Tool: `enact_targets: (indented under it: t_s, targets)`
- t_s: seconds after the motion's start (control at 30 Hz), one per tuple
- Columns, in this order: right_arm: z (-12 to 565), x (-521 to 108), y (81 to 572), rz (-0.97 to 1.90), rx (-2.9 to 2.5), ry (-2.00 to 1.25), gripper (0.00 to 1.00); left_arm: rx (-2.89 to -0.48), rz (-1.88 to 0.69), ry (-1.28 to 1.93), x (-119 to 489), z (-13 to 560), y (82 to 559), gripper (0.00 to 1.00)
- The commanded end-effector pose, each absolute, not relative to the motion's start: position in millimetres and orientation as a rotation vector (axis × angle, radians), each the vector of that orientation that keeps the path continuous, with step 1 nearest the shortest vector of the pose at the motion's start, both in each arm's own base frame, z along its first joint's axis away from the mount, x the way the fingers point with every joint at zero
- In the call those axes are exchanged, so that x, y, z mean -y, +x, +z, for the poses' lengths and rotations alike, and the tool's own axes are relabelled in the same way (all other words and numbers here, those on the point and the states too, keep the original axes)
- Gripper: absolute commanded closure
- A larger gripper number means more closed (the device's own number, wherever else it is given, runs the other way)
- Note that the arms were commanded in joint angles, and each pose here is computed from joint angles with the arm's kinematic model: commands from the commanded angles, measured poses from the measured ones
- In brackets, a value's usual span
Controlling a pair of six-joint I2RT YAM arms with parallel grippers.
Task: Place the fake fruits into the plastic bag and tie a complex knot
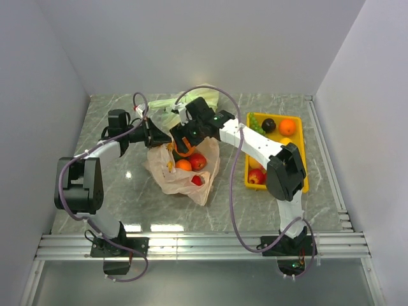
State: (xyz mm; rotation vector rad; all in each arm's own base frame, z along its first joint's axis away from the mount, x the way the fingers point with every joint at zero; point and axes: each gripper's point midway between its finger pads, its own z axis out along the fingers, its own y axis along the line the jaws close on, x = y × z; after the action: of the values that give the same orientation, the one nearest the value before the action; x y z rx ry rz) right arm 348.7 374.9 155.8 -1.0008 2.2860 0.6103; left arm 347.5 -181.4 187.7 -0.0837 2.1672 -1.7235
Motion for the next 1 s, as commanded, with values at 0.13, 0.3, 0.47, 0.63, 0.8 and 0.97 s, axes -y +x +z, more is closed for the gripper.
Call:
enact_targets:
  t_s: [0.13,0.3,0.47,0.63,0.8,0.97]
  targets:
    - [197.9,-372.4,349.9,0.644,-2.112,-0.846,0.02,-2.132,-1.732,0.002,180.6,197.7,360.5,0.96]
    - [253.0,-355.0,315.0,0.814,-2.012,-0.924,0.00,-2.143,-1.727,-0.001,179.9,194.2,365.9,0.94]
    - [262.5,-300.8,356.8,0.825,-2.049,-0.761,0.02,-2.145,-1.705,0.046,179.3,194.9,367.6,0.94]
    - [230.1,-252.8,421.2,0.861,-2.187,-0.546,0.11,-2.152,-1.690,0.114,178.7,192.3,366.3,0.93]
    - [198.7,-263.0,443.1,0.947,-2.255,-0.506,0.25,-2.156,-1.665,0.189,177.6,192.0,364.5,0.94]
    - [160.7,-274.8,443.4,0.944,-2.316,-0.525,0.33,-2.174,-1.662,0.192,177.0,189.3,361.6,0.94]
